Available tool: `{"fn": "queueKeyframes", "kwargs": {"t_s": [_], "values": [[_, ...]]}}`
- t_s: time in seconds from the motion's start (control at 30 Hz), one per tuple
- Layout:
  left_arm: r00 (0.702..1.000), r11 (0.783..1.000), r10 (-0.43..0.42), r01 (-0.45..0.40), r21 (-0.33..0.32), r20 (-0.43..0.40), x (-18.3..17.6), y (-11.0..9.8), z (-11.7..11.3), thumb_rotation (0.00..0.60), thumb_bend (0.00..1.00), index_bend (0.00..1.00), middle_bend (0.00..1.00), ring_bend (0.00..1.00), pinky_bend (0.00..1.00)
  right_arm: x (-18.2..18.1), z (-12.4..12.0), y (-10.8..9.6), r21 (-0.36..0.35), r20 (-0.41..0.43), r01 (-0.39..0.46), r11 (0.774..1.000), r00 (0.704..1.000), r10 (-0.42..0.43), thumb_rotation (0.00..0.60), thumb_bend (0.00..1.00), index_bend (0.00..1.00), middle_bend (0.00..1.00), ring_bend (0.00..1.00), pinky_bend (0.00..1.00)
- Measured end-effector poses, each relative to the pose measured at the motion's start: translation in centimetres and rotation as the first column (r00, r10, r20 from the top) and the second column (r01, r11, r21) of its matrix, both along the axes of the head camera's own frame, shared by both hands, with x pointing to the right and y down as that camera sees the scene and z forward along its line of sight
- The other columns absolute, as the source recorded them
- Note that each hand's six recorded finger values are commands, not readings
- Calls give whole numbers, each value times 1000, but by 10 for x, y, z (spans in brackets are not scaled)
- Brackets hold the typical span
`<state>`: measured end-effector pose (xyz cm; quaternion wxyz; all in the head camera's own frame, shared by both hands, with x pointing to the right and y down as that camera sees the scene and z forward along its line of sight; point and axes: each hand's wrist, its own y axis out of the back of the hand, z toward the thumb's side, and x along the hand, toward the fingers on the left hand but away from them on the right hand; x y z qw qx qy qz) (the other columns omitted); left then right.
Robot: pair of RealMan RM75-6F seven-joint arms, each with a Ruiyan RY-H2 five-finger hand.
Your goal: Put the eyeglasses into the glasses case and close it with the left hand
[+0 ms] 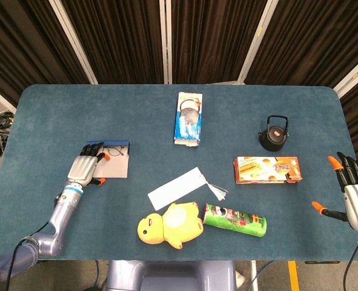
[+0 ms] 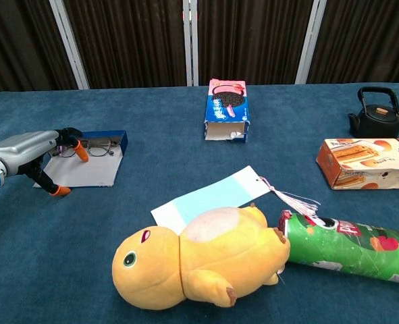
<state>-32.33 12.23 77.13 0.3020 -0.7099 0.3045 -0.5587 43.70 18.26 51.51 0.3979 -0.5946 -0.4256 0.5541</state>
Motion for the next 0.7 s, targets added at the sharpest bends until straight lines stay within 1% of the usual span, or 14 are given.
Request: {"fn": "queueKeyframes", "kwargs": {"t_s": [0.07, 0.37, 0.7], "values": [[1000, 1000, 0, 0, -1, -2, 0, 0, 0, 600, 395, 299, 0, 0, 0, 0, 0, 0, 0, 0, -1, 1000, 1000, 1, 600, 0, 0, 0, 0, 0], [1000, 1000, 9, -9, -1, -6, 1, -3, -3, 600, 476, 309, 0, 0, 0, 0, 0, 0, 1, 1, 1, 1000, 1000, -1, 600, 0, 0, 0, 0, 0], [1000, 1000, 7, -7, 2, -2, 0, -8, -8, 600, 481, 311, 0, 0, 0, -1, 0, 0, -1, 1, 2, 1000, 1000, -2, 600, 0, 0, 0, 0, 0]]}}
